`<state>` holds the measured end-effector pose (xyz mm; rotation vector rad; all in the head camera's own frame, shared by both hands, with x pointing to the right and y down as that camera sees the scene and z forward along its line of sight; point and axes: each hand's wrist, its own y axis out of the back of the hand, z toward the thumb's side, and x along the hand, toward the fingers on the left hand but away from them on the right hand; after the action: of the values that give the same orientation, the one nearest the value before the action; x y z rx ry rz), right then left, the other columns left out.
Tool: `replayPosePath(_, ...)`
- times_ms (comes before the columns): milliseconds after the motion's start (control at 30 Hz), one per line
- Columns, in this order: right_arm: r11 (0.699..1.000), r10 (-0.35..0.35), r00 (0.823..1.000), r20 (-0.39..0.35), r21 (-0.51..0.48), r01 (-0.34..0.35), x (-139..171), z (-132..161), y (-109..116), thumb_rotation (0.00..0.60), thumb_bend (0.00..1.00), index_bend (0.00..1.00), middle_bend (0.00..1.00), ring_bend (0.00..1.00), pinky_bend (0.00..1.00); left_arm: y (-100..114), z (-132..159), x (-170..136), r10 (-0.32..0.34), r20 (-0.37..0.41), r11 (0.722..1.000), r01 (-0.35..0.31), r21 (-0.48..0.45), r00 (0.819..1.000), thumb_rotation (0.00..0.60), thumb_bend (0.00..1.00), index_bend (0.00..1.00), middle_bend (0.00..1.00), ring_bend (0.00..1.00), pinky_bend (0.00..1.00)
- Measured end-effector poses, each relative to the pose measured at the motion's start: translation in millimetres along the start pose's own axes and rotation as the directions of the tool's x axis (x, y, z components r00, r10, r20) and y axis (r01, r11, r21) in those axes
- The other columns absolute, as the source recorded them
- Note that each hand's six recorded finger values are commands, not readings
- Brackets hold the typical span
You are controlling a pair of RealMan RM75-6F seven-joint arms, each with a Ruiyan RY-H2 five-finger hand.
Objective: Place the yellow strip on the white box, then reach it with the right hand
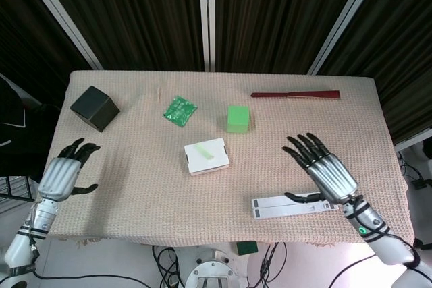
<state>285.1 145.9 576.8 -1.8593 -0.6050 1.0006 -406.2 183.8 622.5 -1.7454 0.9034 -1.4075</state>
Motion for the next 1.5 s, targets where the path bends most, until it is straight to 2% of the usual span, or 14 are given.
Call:
replayPosePath(67, 0.998, 0.059, 0.998, -0.034, 0.027, -0.058, -25.1, 17.9, -12.3, 0.18, 0.15, 0.24, 0.0, 0.0, 0.0, 2.6, -10.6, -10.6, 0.023, -0.021, 1.0, -0.024, -0.02, 1.0, 0.576, 0.0, 0.16, 0.16, 0.05, 0.19)
replayPosePath(400, 0.987, 0.161, 0.983, -0.088, 0.017, -0.161, -112.0, 86.6, -56.9, 0.18, 0.16, 0.24, 0.0, 0.0, 0.0, 4.6, -40.4, -26.7, 0.057, -0.067, 0.996, -0.061, -0.07, 0.996, 0.577, 0.0, 0.16, 0.16, 0.05, 0.18)
replayPosePath(667, 0.977, 0.215, 0.973, -0.084, 0.02, -0.214, -149.2, 108.4, -84.7, 0.18, 0.16, 0.23, 0.0, 0.0, 0.0, 2.6, -49.4, -23.5, 0.044, -0.075, 0.997, -0.048, -0.055, 0.996, 0.571, 0.0, 0.16, 0.16, 0.05, 0.18)
replayPosePath(967, 0.967, 0.255, 0.964, -0.082, 0.006, -0.255, -169.7, 115.5, -102.6, 0.181, 0.17, 0.22, 0.0, 0.0, 0.0, 1.3, -56.0, -24.8, 0.037, -0.09, 0.997, -0.043, -0.063, 0.995, 0.57, 0.0, 0.16, 0.16, 0.05, 0.18)
replayPosePath(1500, 0.954, 0.298, 0.953, -0.053, 0.008, -0.298, -164.8, 111.2, -112.7, 0.182, 0.18, 0.25, 0.0, 0.0, 0.0, -4.9, -55.8, -27.2, 0.023, -0.089, 0.997, -0.029, -0.072, 0.996, 0.571, 0.0, 0.16, 0.16, 0.05, 0.18)
